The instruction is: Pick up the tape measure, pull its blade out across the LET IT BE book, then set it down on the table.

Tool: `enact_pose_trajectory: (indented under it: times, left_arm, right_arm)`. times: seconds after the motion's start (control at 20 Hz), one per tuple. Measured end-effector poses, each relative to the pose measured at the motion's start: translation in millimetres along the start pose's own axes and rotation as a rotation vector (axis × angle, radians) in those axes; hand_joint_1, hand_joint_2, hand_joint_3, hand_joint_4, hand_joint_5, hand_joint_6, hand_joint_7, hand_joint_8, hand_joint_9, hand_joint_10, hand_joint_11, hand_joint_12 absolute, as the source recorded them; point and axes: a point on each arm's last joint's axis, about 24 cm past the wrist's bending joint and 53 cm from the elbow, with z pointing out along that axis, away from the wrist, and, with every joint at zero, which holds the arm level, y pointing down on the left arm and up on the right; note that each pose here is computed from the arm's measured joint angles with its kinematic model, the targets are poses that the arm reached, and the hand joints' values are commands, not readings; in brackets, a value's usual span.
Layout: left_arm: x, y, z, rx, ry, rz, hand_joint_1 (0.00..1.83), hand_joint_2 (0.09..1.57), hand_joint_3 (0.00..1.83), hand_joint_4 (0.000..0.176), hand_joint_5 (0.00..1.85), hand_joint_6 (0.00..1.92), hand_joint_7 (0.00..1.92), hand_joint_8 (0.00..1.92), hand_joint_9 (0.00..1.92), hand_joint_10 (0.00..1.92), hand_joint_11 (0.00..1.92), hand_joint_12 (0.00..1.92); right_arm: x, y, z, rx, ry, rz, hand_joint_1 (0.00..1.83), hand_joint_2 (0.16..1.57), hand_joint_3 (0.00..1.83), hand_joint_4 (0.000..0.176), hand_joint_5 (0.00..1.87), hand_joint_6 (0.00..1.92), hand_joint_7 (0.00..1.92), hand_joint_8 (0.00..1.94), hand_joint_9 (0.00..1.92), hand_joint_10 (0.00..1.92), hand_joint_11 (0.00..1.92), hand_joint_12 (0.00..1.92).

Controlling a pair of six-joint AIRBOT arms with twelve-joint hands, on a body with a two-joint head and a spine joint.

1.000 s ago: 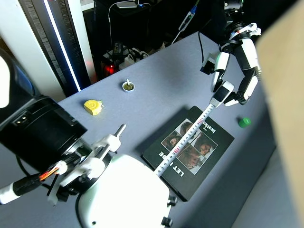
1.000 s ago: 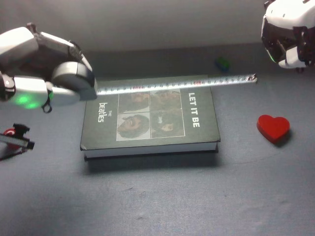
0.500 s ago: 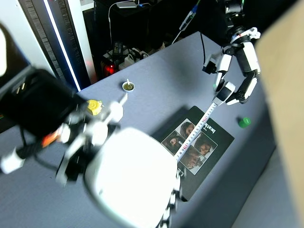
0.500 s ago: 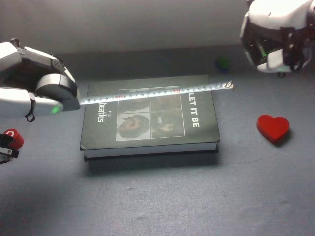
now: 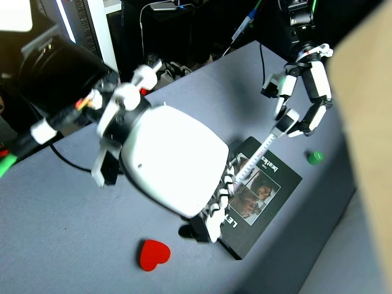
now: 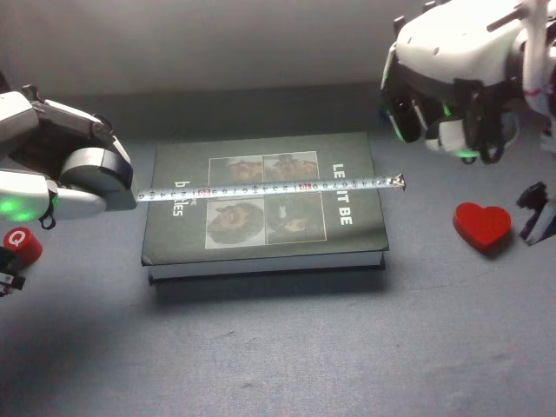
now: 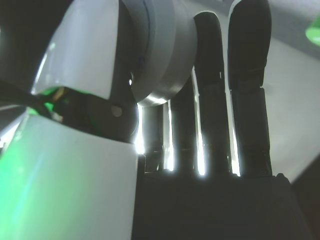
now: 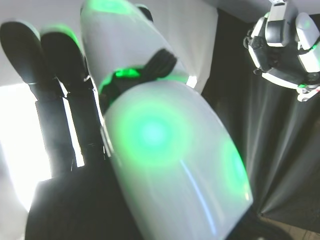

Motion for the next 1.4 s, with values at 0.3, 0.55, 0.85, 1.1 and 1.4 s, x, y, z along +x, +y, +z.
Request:
enact_pose_trajectory:
  times: [0.3, 0.55, 0.85, 1.1, 1.4]
  left_arm:
    - [0.4, 3.1, 5, 0.007, 0.010, 0.005, 1.37, 1.14, 0.00, 0.000, 0.88, 0.89, 0.88, 1.17, 0.92, 1.30, 0.97, 1.14]
    - [-2.8, 10.0, 12, 0.006, 0.015, 0.014, 1.37, 1.14, 0.00, 0.000, 0.88, 0.87, 0.87, 1.17, 0.93, 1.32, 0.97, 1.18]
    - [-6.8, 20.6, 13, -0.010, 0.013, 0.017, 1.37, 1.14, 0.00, 0.000, 0.89, 0.87, 0.88, 1.16, 0.93, 1.31, 0.97, 1.18]
    - [-14.9, 31.3, 12, -0.027, 0.004, 0.020, 1.37, 1.13, 0.00, 0.000, 0.90, 0.85, 0.90, 1.14, 0.93, 1.31, 0.97, 1.20]
    - [-11.9, 40.4, 10, -0.036, 0.016, 0.014, 1.37, 1.14, 0.00, 0.000, 0.85, 0.90, 0.89, 1.15, 0.92, 1.33, 0.95, 1.20]
  right_arm:
    - [18, 7.3, -8, -0.007, 0.027, 0.005, 1.00, 1.17, 0.00, 0.000, 0.80, 1.65, 0.84, 1.88, 0.92, 1.91, 1.05, 1.92]
    - [23, 31.5, -15, -0.084, 0.015, 0.009, 1.05, 1.20, 0.00, 0.000, 0.93, 1.92, 1.14, 1.94, 1.28, 1.92, 1.33, 1.92]
    - [30, 32.8, -17, -0.084, 0.028, 0.011, 0.97, 1.23, 0.00, 0.000, 0.85, 1.92, 0.95, 1.94, 1.11, 1.92, 1.19, 1.92]
    - [35, 31.8, -17, -0.083, 0.040, 0.006, 0.62, 1.18, 0.00, 0.000, 0.51, 0.60, 0.46, 0.60, 0.44, 0.79, 0.35, 1.29]
    - [39, 37.3, -20, -0.100, 0.047, -0.004, 0.28, 1.16, 0.00, 0.105, 0.37, 0.00, 0.23, 0.00, 0.23, 0.00, 0.00, 0.79]
